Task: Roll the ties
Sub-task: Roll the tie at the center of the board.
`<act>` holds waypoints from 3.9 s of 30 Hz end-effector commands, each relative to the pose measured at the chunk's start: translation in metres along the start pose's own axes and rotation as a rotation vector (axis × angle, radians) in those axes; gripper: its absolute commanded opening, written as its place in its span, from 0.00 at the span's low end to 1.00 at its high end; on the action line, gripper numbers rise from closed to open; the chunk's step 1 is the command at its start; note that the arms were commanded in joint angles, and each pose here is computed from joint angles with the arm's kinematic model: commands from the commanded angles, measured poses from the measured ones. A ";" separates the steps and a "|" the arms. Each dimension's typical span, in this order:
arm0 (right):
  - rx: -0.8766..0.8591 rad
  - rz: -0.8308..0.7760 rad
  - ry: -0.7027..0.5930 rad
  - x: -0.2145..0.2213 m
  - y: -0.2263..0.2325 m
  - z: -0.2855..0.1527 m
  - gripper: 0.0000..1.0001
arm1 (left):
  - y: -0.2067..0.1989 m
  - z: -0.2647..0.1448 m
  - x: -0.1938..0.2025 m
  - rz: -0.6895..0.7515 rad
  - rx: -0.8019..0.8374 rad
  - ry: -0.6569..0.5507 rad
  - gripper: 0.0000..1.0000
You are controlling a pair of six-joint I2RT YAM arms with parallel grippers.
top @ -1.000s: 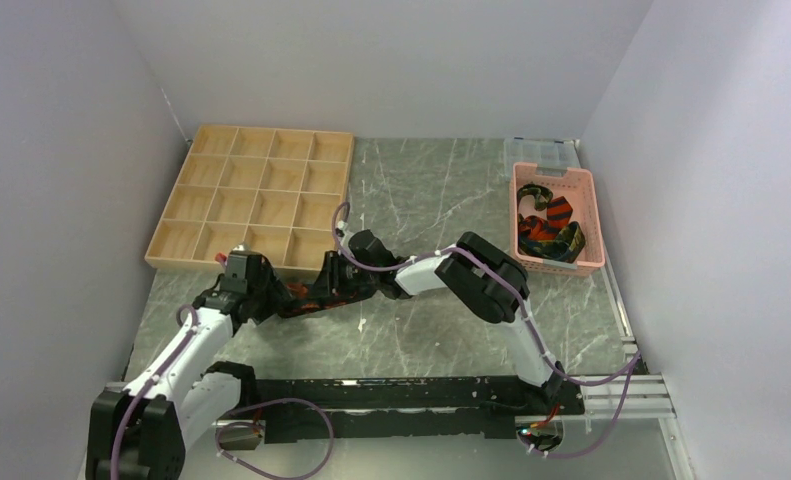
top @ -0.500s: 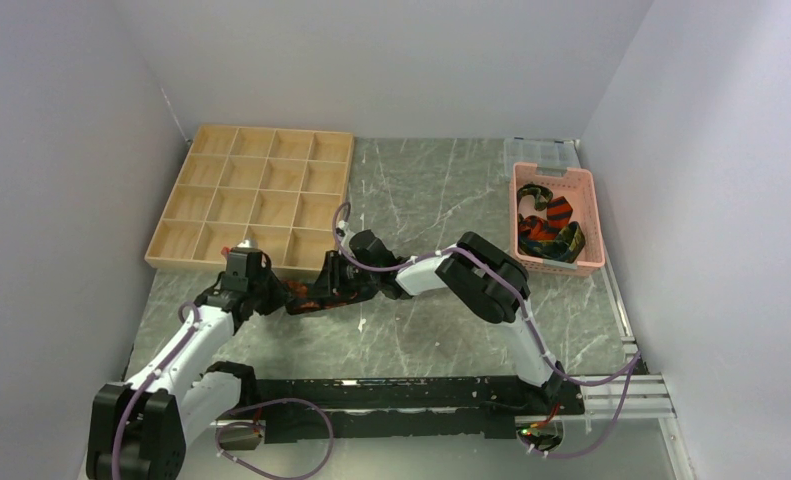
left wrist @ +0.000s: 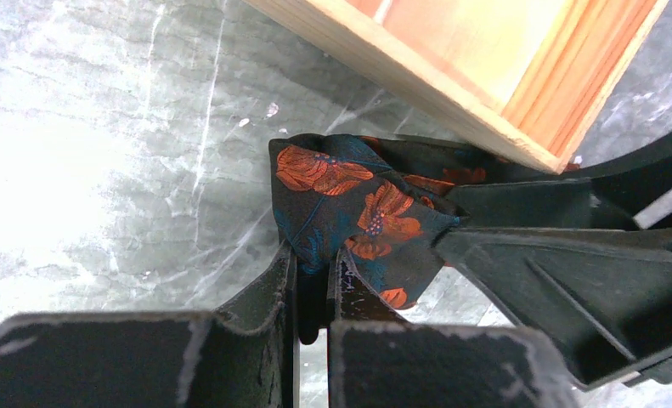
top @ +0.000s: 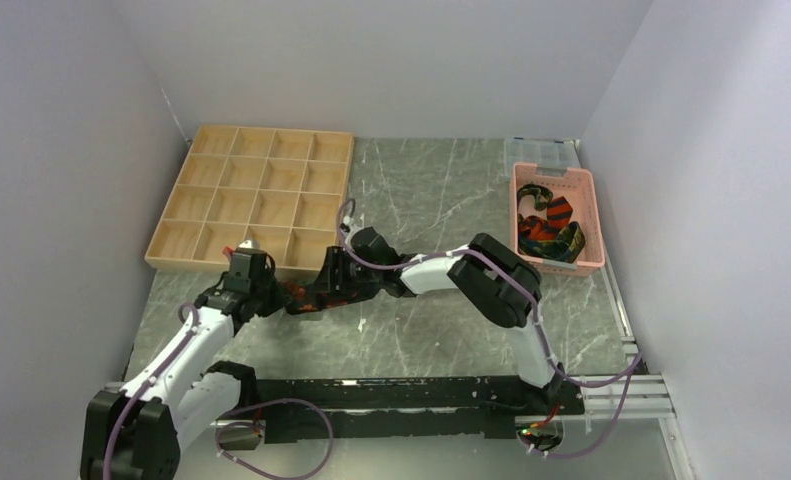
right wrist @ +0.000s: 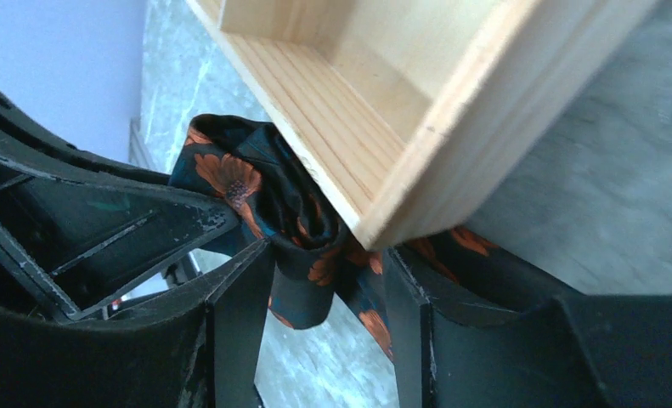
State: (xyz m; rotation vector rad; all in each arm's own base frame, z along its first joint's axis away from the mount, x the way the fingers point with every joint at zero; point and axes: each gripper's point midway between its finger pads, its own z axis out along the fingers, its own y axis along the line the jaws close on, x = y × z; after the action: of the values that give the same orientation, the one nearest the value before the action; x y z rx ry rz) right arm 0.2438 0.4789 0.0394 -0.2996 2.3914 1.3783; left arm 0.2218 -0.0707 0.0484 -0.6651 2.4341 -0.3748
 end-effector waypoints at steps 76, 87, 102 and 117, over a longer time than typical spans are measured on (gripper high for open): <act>-0.179 0.093 -0.066 0.003 0.016 -0.060 0.19 | -0.041 -0.021 0.007 0.479 -0.589 -0.339 0.03; -0.151 0.134 0.054 0.020 0.016 -0.021 0.40 | -0.031 -0.022 0.009 0.425 -0.575 -0.354 0.03; -0.101 0.150 0.003 -0.002 0.004 0.015 0.29 | -0.029 -0.021 0.014 0.406 -0.531 -0.331 0.03; -0.222 0.065 -0.062 -0.024 0.031 0.019 0.24 | -0.024 -0.022 0.014 0.389 -0.525 -0.342 0.03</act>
State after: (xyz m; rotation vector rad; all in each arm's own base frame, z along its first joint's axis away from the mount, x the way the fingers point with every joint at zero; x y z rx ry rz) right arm 0.2367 0.4926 0.0344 -0.1878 2.3960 1.6159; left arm 0.2065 -0.0937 0.0666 -0.3715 2.2722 0.5474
